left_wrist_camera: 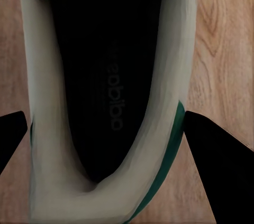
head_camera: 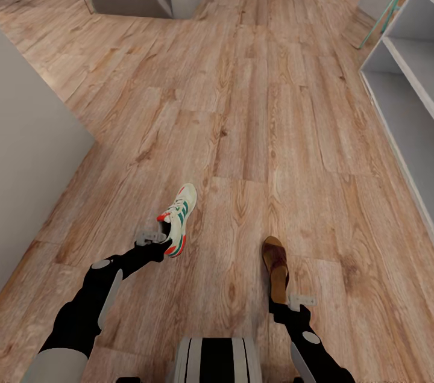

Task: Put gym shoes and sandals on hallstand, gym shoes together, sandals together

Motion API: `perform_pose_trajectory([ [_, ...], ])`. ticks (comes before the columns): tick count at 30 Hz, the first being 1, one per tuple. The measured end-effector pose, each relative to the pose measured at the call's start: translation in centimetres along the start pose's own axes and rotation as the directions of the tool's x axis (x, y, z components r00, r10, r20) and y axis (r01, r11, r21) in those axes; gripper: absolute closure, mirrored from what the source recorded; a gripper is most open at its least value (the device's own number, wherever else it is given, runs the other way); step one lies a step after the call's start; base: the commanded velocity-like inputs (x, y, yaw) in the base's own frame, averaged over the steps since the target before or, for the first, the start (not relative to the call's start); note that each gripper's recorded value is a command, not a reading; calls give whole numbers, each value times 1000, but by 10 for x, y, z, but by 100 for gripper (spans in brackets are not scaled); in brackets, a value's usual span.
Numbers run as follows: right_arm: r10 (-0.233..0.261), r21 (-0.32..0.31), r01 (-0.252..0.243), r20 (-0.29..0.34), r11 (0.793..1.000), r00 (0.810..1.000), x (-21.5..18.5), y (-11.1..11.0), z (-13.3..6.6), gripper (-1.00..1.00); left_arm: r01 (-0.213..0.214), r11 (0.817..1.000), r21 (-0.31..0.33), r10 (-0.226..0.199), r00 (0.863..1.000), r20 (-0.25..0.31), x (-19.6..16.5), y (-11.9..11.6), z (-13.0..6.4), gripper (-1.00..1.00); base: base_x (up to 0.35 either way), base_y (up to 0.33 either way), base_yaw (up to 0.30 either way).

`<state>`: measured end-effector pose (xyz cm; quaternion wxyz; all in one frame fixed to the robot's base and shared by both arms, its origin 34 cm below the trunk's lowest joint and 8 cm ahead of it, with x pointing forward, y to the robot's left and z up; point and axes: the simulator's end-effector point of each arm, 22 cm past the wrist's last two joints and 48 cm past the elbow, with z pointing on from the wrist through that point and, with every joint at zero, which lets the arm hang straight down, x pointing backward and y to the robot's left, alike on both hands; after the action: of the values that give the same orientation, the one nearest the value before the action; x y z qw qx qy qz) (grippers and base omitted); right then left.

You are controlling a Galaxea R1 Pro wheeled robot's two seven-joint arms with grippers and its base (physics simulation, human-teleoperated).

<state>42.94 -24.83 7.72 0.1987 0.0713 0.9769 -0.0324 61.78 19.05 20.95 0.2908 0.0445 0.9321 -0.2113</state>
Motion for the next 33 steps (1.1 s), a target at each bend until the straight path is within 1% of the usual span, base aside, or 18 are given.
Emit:
perform_pose_trajectory([
  [11, -2, 2, 2, -18, 1000, 1000, 10, -1, 3, -100, 10, 1000, -2, -10, 1000, -16, 10, 3, 4, 100, 0, 0, 0],
  [33, -2, 3, 2, -19, 1000, 1000, 10, -1, 3, -100, 10, 1000, -3, -10, 1000, -16, 10, 3, 5, 100, 26, 24, 0],
])
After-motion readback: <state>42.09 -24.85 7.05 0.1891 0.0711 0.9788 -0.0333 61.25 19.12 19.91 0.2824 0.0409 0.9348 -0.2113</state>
